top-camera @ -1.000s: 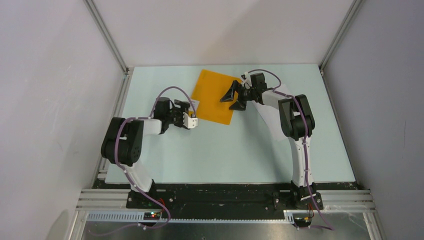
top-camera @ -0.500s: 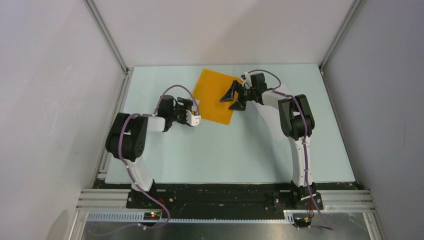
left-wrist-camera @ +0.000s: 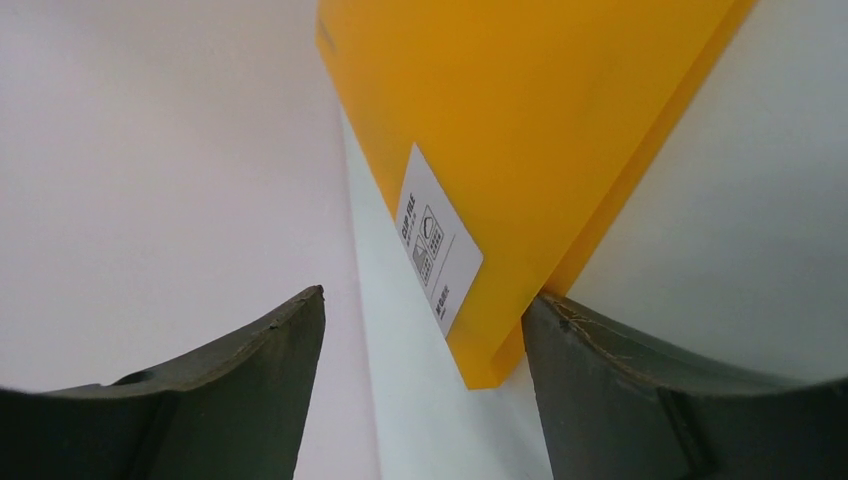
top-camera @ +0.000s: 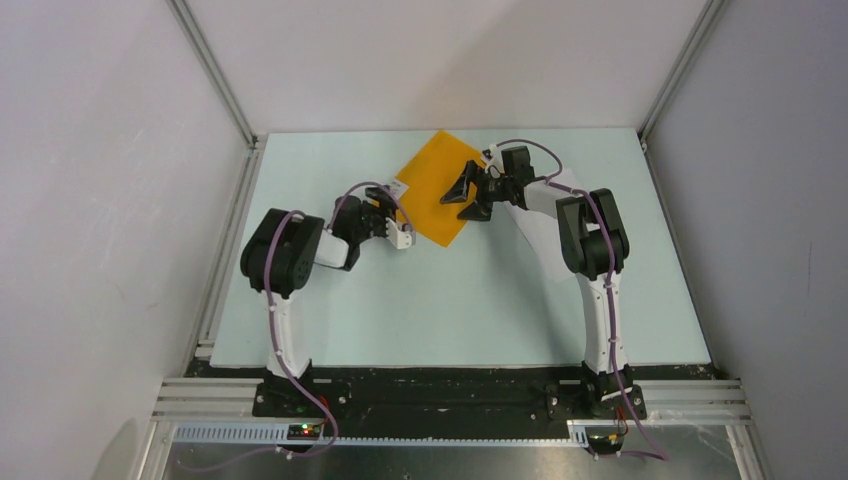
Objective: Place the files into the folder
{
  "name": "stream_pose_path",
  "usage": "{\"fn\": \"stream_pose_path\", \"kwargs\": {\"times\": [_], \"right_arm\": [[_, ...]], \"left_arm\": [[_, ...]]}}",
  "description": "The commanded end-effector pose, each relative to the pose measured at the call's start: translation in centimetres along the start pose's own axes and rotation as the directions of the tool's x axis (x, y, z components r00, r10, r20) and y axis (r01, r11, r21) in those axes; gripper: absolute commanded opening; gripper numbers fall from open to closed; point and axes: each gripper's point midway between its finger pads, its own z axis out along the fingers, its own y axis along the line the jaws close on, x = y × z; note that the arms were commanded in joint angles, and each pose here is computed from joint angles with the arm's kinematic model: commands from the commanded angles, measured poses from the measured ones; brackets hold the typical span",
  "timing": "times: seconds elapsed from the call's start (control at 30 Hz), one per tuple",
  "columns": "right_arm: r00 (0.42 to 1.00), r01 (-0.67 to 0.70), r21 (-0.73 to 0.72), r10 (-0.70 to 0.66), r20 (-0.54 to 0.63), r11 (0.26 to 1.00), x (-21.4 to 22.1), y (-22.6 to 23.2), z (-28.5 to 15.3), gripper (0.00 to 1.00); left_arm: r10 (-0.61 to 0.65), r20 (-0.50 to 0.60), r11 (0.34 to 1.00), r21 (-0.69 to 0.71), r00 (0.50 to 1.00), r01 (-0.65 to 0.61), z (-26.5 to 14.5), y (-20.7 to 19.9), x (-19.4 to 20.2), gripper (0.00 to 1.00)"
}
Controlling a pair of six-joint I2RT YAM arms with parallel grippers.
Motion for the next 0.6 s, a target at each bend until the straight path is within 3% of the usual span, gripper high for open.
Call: {"fn": "stream_pose_path", "kwargs": {"times": [0.0, 0.17, 0.3, 0.37, 0.57], "right_arm": [[0.997, -0.069, 0.096, 0.072, -0.030, 0.993, 1.7, -3.9, 1.1, 0.98], [0.997, -0.069, 0.095, 0.072, -0.037, 0.993, 1.8, -3.8, 1.1, 0.98], [0.997, -0.068, 0.095, 0.072, -0.032, 0.993, 1.6, -3.7, 1.0, 0.98], [0.998, -0.057, 0.082, 0.059, -0.025, 0.995, 1.1, -3.0, 0.6, 0.98], [0.998, 0.027, 0.058, -0.030, 0.052, 0.998, -2.3, 1.1, -3.5, 0.97]], "left_arm": [[0.164, 0.061, 0.969, -0.194, 0.985, -0.150, 1.4, 3.5, -2.7, 0.76], [0.257, 0.146, 0.939, -0.272, 0.955, -0.211, 2.6, 4.7, -5.6, 0.75], [0.285, 0.175, 0.929, -0.291, 0.942, -0.227, 3.3, 5.0, -6.8, 0.67], [0.281, 0.171, 0.929, -0.294, 0.944, -0.224, 3.5, 5.2, -6.8, 0.59], [0.241, 0.144, 0.933, -0.306, 0.960, -0.188, 3.5, 5.7, -6.7, 0.13]]}}
